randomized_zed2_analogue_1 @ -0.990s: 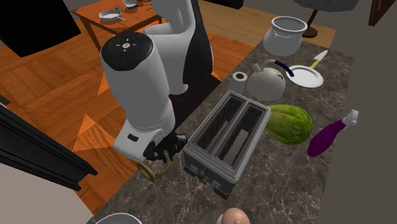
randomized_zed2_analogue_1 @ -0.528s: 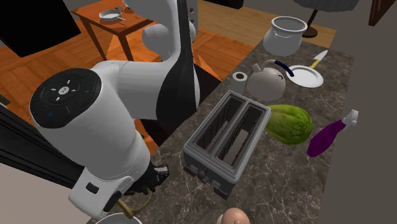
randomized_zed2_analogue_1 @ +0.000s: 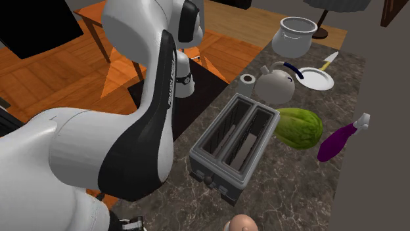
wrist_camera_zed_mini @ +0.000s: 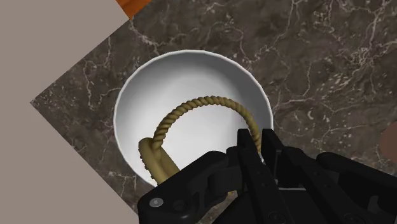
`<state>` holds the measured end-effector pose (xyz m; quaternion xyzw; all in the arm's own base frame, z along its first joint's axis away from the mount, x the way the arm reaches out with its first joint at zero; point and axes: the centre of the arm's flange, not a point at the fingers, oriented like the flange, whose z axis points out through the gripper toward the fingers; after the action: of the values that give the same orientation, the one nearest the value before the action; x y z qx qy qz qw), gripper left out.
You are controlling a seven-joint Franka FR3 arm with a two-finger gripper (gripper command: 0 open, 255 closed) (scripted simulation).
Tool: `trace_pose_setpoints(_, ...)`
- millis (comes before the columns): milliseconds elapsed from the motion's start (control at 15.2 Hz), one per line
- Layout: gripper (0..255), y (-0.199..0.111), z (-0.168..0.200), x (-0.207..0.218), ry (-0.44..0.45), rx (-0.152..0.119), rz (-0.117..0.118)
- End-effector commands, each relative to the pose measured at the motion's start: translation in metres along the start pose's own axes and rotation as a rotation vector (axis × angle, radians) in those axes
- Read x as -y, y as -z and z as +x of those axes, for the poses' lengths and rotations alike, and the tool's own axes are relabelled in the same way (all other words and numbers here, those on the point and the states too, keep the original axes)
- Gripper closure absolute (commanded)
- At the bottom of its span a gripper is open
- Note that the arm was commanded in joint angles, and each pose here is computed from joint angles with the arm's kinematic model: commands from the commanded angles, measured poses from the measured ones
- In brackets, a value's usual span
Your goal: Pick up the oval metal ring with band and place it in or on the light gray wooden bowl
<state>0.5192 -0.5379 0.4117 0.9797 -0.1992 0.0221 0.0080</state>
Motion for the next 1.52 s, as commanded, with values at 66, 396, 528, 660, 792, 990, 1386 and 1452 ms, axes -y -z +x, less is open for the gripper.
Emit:
trace_pose_setpoints(66, 255, -0.001, 0.024, -0.019, 0.003, 0.001, 0.002)
trace_pose_setpoints(396, 255, -0.027, 0.022, -0.019, 0.003, 0.001, 0.002)
trace_pose_setpoints(528, 255, -0.038, 0.022, -0.019, 0.003, 0.001, 0.002)
trace_pose_setpoints(660, 255, -0.048, 0.021, -0.019, 0.003, 0.001, 0.002)
trace_pose_setpoints(792, 255, -0.059, 0.021, -0.019, 0.003, 0.001, 0.002)
trace_pose_setpoints(990, 255, -0.069, 0.021, -0.019, 0.003, 0.001, 0.002)
trace_pose_setpoints(1386, 255, -0.069, 0.021, -0.019, 0.003, 0.001, 0.002)
trace_pose_setpoints(1452, 0, -0.069, 0.021, -0.019, 0.003, 0.001, 0.002)
